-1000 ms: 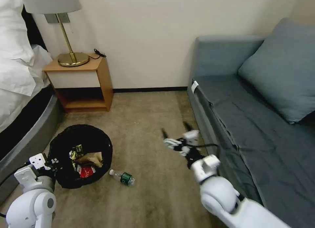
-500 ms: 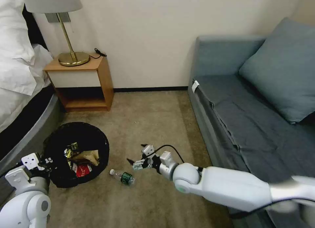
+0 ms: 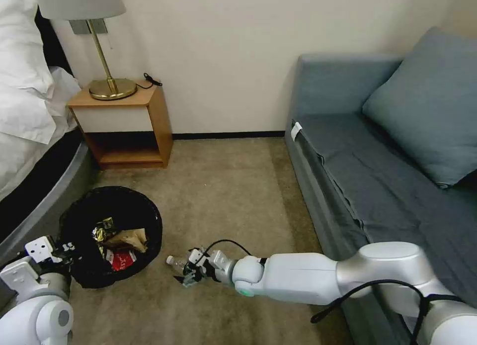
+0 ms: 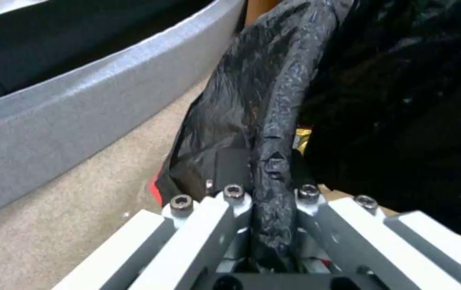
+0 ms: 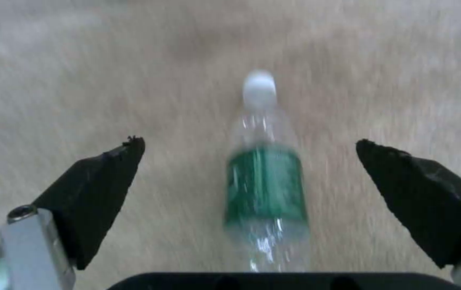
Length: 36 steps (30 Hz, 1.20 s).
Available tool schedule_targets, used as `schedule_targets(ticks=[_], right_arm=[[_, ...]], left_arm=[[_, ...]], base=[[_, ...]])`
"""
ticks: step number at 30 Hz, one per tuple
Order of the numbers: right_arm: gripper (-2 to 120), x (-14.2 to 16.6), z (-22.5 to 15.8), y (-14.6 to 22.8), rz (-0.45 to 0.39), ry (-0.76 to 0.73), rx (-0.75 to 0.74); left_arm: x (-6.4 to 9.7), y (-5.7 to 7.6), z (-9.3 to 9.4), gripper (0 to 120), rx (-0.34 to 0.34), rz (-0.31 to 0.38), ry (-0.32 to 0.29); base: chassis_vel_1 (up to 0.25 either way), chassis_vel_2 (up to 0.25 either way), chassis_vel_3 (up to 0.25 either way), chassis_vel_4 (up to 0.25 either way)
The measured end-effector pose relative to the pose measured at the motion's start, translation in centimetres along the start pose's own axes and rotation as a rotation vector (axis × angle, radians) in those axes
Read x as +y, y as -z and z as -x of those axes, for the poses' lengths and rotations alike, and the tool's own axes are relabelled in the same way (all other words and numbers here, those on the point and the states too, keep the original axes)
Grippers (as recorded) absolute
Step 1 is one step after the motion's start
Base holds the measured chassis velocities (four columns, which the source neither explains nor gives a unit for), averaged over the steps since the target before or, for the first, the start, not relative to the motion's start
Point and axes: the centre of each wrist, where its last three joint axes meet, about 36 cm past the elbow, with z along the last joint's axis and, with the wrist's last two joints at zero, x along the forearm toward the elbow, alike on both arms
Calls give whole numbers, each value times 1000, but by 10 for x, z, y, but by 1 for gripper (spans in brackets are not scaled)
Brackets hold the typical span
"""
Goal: Pick up the trash bin, then pick up the garbage on the floor and place it into the trash bin.
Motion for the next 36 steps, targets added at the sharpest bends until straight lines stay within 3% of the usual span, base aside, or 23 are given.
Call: schedule_targets(ticks=[15, 31, 36], right_arm=[[99, 5, 21, -50, -26, 19, 69], [93, 10, 33, -49, -44, 20, 67], [81, 12, 36, -49, -51, 13, 67]], left_arm=[[-2, -4, 0, 2, 6, 3, 0], [-4, -7, 0, 2, 9, 7, -2], [-4, -7, -1, 2, 8, 8, -2]], base=[[0, 0, 0, 0], [0, 0, 0, 0], [0, 0, 0, 0]])
